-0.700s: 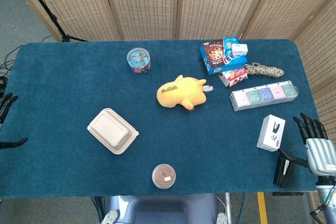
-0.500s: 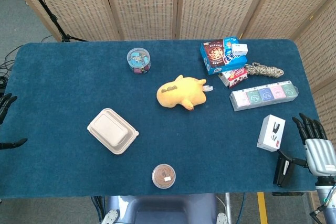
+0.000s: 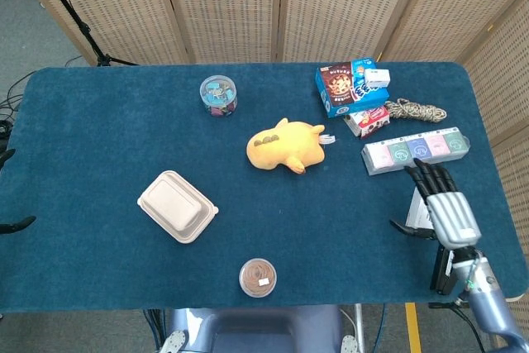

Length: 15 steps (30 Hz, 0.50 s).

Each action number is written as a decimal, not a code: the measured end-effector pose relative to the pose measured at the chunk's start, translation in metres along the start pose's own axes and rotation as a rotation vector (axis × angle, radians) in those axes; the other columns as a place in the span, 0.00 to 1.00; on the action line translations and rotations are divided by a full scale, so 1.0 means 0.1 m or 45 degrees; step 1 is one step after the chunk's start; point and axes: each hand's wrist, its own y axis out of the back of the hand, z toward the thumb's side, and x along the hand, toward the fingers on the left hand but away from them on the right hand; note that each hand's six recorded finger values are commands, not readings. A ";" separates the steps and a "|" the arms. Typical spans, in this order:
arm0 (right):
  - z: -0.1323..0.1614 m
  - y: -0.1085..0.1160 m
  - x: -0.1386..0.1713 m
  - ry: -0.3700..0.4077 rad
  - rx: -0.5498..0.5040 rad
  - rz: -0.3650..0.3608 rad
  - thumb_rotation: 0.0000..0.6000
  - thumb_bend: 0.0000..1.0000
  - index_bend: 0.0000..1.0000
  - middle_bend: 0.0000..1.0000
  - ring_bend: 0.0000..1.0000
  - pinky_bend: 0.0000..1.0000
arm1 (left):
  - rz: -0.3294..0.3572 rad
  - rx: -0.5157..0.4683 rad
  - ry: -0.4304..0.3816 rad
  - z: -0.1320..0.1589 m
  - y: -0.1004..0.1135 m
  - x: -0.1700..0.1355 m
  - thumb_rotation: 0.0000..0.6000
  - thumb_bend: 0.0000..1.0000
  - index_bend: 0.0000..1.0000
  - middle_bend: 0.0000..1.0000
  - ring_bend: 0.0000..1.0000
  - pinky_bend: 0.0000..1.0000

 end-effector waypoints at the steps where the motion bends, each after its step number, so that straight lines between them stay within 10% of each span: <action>1: 0.13 -0.02 -0.13 0.041 0.001 0.010 0.00 0.00 0.00 0.00 0.00 0.00 | -0.002 0.003 0.003 0.00 0.00 0.01 1.00 0.00 0.00 0.00 0.00 0.00; 15: 1.60 -0.35 -1.32 0.336 -0.082 0.041 0.00 0.00 0.00 0.00 0.00 0.00 | -0.054 0.038 0.052 -0.03 -0.10 0.11 1.00 0.00 0.00 0.00 0.00 0.00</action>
